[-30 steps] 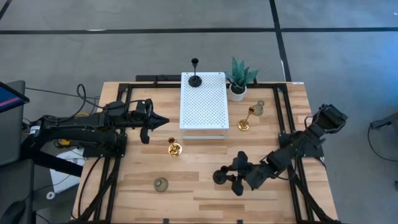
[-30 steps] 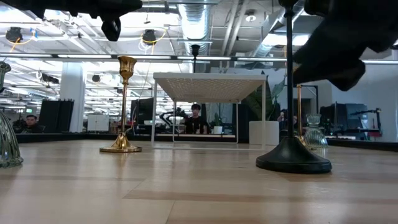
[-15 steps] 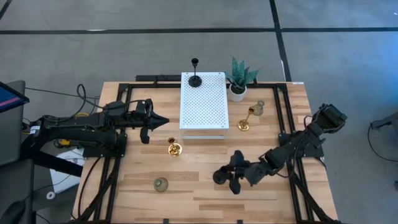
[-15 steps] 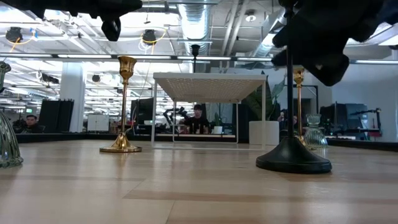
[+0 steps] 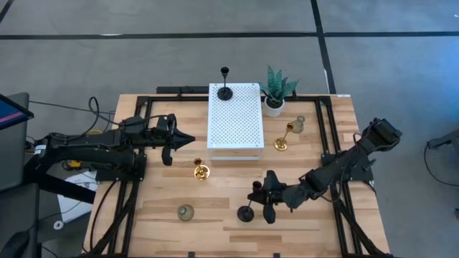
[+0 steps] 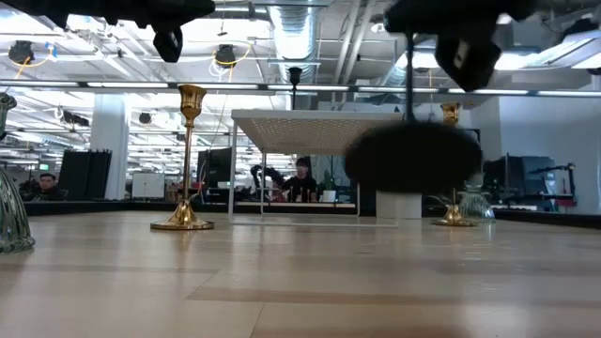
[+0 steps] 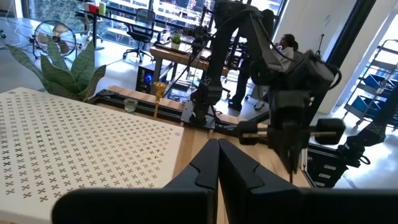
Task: Pick & Place candle stick holders
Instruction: Align the black candle holder with the other black small candle holder on the shelf
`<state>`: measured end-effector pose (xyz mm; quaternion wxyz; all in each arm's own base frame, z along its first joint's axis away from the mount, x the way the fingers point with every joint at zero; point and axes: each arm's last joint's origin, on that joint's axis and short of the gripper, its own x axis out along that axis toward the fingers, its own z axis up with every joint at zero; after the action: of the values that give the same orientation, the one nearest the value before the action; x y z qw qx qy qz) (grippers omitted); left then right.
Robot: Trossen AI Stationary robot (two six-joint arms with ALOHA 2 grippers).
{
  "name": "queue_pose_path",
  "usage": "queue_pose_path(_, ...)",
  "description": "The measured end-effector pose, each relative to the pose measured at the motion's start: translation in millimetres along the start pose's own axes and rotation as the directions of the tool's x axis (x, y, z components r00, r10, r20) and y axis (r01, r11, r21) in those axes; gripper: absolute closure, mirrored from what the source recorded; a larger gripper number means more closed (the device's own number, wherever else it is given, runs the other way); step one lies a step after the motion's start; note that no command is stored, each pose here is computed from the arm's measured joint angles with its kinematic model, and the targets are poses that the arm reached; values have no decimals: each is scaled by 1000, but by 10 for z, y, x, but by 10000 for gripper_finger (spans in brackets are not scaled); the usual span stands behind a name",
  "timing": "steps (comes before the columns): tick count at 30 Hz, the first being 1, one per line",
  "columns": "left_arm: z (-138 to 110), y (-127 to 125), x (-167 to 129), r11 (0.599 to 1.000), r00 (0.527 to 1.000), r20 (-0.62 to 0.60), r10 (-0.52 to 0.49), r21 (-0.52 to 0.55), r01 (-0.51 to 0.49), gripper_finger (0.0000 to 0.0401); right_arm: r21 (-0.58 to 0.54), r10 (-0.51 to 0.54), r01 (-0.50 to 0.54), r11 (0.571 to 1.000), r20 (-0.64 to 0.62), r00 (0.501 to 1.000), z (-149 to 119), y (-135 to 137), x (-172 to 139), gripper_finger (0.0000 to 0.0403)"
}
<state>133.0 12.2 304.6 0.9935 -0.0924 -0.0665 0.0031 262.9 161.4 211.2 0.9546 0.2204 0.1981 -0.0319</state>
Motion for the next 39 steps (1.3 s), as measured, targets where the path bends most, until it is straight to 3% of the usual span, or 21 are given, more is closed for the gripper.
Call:
queue_pose_path(10,0,0,0,1000,1000,0,0,0,0,393,-73,-53,45,996,-114,992,594,95,-123,400)
queue_pose_path(22,-33,11,43,1000,1000,-24,5,-3,-5,393,-90,-81,76,993,-55,995,1466,193,-340,402)
queue_pose_path(30,-117,38,146,1000,997,-82,17,-7,-17,393,-98,-152,149,984,-22,988,1867,64,-446,402)
queue_pose_path(39,-135,43,169,1000,996,-92,19,-6,-19,393,-96,-238,236,967,-13,971,2168,-297,-443,402)
